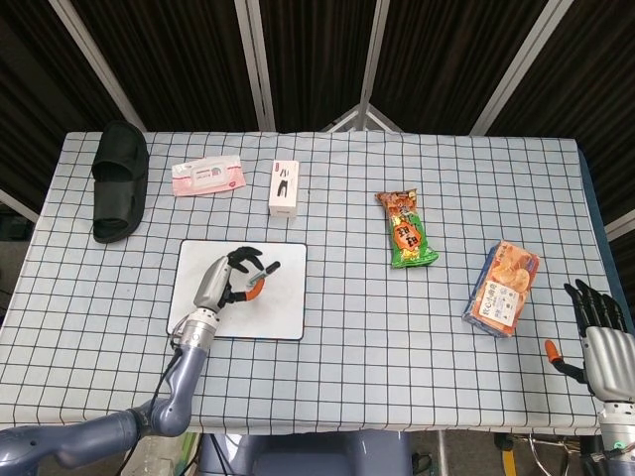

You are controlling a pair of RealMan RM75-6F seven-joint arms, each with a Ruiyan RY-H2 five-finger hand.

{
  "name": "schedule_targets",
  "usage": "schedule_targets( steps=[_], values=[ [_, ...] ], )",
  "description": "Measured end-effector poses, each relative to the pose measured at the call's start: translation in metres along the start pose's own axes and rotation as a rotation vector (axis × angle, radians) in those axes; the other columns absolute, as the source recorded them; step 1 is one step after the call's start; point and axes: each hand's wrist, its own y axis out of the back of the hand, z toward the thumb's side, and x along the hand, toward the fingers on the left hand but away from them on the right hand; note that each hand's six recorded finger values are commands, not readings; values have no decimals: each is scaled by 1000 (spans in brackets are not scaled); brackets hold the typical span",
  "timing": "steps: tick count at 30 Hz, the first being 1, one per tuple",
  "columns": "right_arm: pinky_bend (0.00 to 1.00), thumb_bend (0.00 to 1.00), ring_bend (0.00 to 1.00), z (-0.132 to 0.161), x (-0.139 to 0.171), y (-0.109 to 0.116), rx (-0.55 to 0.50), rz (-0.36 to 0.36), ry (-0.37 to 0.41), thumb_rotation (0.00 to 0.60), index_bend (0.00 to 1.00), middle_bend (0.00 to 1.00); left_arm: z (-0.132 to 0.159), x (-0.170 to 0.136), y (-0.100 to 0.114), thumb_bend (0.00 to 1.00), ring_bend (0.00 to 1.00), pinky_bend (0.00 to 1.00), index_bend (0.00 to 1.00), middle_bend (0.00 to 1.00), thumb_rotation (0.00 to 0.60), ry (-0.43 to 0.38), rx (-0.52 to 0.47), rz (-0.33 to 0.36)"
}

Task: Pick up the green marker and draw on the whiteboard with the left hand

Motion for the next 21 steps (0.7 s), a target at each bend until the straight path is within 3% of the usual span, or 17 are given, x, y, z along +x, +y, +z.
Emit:
schedule_targets(
  steps=[6,13,21],
  values=[
    [0,354,0,2,0,0,2,-1,4,600,0,0,-11,2,24,541,222,358,695,268,600,1,38,58],
    [0,354,0,2,-1,1,2,-5,7,600,0,0,-2,6,51,540,222,358,695,268,600,-30,-17,133],
    [0,354,0,3,-1,0,4,-4,8,600,0,0,8,-6,47,540,222,358,695,268,600,-43,-75,95]
  ],
)
